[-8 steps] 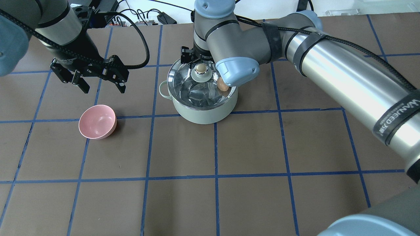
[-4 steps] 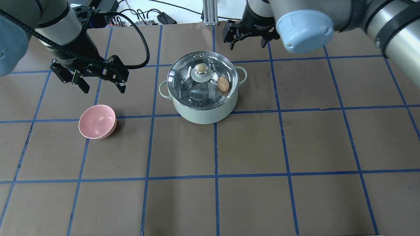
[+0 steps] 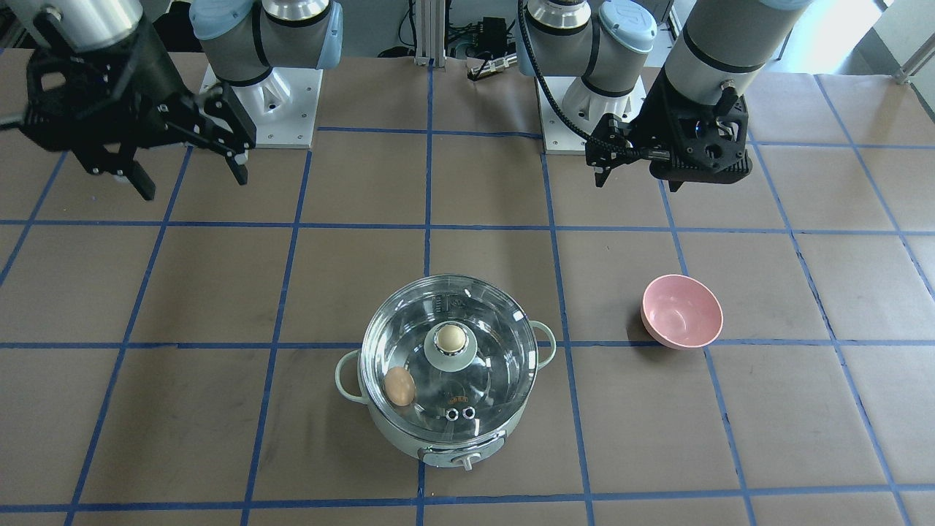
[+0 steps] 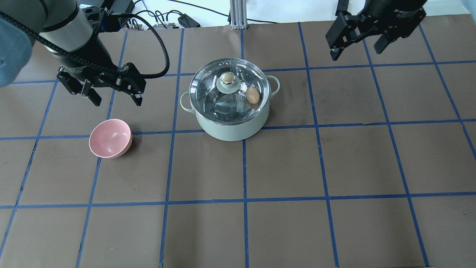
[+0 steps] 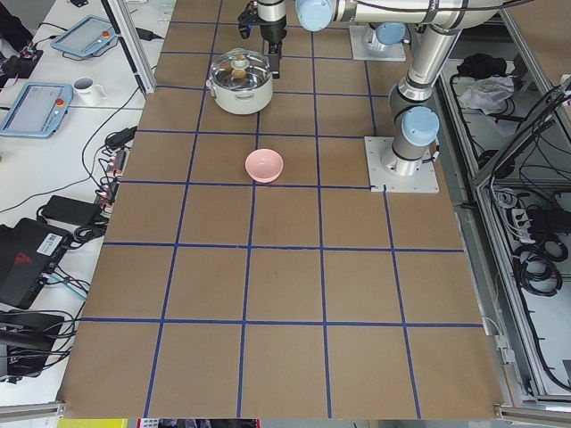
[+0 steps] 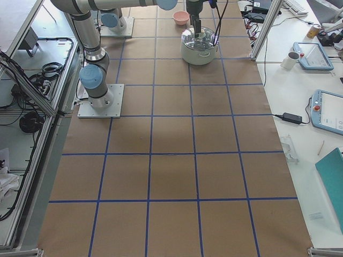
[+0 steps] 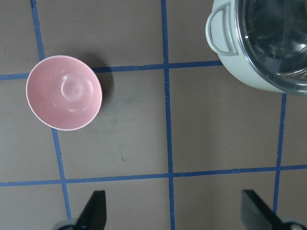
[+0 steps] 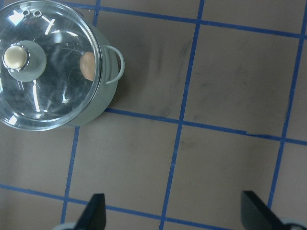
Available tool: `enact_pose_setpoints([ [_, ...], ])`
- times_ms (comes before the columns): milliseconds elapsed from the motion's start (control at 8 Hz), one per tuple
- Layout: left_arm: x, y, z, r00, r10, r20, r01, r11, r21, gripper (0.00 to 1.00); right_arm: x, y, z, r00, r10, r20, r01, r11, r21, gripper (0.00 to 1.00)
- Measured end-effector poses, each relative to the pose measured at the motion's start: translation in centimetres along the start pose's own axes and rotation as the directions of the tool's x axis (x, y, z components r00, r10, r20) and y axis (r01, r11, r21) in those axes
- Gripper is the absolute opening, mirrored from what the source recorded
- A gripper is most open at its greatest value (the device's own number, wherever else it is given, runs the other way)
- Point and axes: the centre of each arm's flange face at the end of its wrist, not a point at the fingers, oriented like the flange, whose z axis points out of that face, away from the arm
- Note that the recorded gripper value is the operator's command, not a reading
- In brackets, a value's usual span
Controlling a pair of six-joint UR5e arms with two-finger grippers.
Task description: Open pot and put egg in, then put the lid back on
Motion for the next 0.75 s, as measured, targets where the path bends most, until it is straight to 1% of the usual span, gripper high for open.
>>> enact_pose_setpoints([
  [125, 0.0, 0.0, 0.0, 1.000, -0.001, 0.000, 0.001, 1.000, 0.001, 1.00, 0.0, 2.0, -1.6, 1.000, -0.001, -0.011, 0.001, 1.000, -0.020, 1.00],
  [375, -0.1, 0.0, -0.1, 1.000, -0.001, 0.000, 0.001, 1.000, 0.002, 1.00, -0.3, 3.1, -2.2, 0.999, -0.007, -0.035, 0.005, 0.999, -0.045, 1.00],
  [625, -0.1, 0.0, -0.1, 1.000, -0.002, -0.001, 0.002, 1.000, 0.003, 1.00, -0.1, 2.5, -0.7, 0.999, -0.006, -0.037, 0.003, 0.998, -0.068, 1.00],
  [750, -0.1, 0.0, -0.2, 1.000, -0.003, -0.002, 0.003, 1.000, 0.005, 1.00, -0.1, 2.1, -0.2, 0.999, -0.002, -0.044, -0.001, 0.998, -0.069, 1.00],
])
